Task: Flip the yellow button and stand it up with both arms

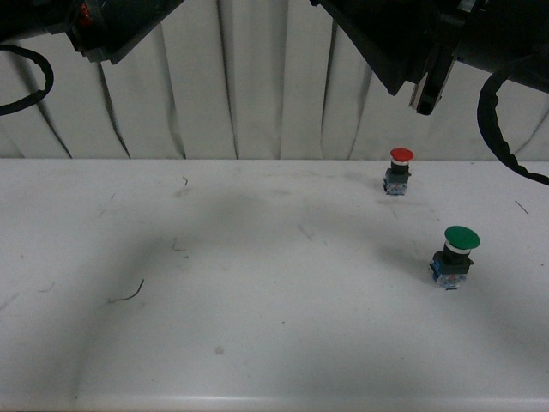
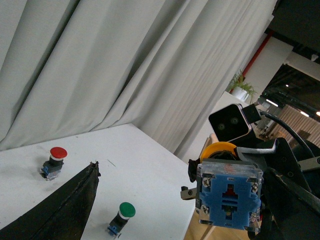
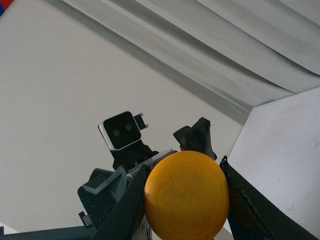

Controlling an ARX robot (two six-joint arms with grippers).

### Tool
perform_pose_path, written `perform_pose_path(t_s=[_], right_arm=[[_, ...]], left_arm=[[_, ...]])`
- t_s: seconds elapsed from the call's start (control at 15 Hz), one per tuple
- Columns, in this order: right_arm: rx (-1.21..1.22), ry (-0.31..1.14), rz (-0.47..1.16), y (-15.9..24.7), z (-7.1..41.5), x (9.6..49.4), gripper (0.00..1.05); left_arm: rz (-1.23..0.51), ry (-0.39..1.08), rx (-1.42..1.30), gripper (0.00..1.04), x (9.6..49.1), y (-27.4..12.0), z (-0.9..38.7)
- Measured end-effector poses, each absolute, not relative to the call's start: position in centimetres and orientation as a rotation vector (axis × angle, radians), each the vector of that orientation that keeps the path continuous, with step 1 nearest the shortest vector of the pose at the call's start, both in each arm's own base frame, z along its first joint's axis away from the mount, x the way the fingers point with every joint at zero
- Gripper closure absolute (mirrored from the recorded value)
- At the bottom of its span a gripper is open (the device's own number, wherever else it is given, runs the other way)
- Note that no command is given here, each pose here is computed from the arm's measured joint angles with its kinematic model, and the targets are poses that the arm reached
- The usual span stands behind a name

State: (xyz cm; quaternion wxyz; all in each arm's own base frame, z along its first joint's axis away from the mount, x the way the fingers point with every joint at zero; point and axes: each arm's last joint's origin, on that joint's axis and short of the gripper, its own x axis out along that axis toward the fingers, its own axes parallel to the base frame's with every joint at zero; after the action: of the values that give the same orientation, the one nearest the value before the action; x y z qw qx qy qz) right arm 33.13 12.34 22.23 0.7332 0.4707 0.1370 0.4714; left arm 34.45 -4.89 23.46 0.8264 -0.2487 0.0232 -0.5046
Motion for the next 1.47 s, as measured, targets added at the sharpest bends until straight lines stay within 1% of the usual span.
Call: perform_pose_path(t_s=[0.07,0.13,0.33,0.47,0.53,0.6,0.67,0.73,0.87,1.07,1.27,1.4,1.47], right_arm=[[1.038,0.298,1.031,12.3,22.2,33.1,0.68],[1.037,0.294,1.028,12.1,22.2,33.2,0.68],[1.037,0.27,1.007,11.3,22.5,33.6,0.68],[1.035,0.26,1.007,11.1,22.7,33.8,0.68],[1.036,0.249,0.991,10.6,22.7,34.2,0.68],[1.036,0.235,0.989,10.5,22.9,34.3,0.68],[1.036,0.234,0.988,10.5,22.9,34.3,0.68],[1.037,0.235,0.987,10.5,22.9,34.3,0.68],[1.037,0.235,0.987,10.5,22.9,34.3,0.68],[1.035,0.234,0.989,10.5,22.9,34.3,0.68],[1.034,0.233,0.988,10.5,22.9,34.3,0.68],[1.03,0.232,0.987,10.5,22.9,34.3,0.68],[1.024,0.227,0.988,10.5,22.9,34.3,0.68]], left_arm=[[-1.064,0.043,-0.527,0.07,34.7,-4.6,23.6],[-0.998,0.027,-0.542,0.07,35.4,-3.5,23.8],[-0.827,0.037,-0.547,0.07,36.0,1.9,23.5],[-0.776,0.033,-0.522,0.07,35.3,4.1,24.0],[-0.713,-0.09,-0.39,0.07,30.7,7.4,26.7],[-0.594,-0.013,-0.307,0.11,24.9,7.7,27.0],[-0.296,-0.01,-0.221,0.27,22.2,6.1,26.6],[-0.247,-0.008,-0.194,0.3,21.6,5.8,26.3],[-0.132,-0.009,-0.115,0.41,20.3,5.0,25.4],[-0.051,-0.014,-0.068,0.52,19.6,4.6,24.6],[-0.005,0.005,-0.043,0.67,18.8,3.9,23.1],[-0.002,0.018,-0.024,0.89,17.5,2.9,21.5],[-0.005,0.005,-0.019,1.01,16.9,2.4,21.2]])
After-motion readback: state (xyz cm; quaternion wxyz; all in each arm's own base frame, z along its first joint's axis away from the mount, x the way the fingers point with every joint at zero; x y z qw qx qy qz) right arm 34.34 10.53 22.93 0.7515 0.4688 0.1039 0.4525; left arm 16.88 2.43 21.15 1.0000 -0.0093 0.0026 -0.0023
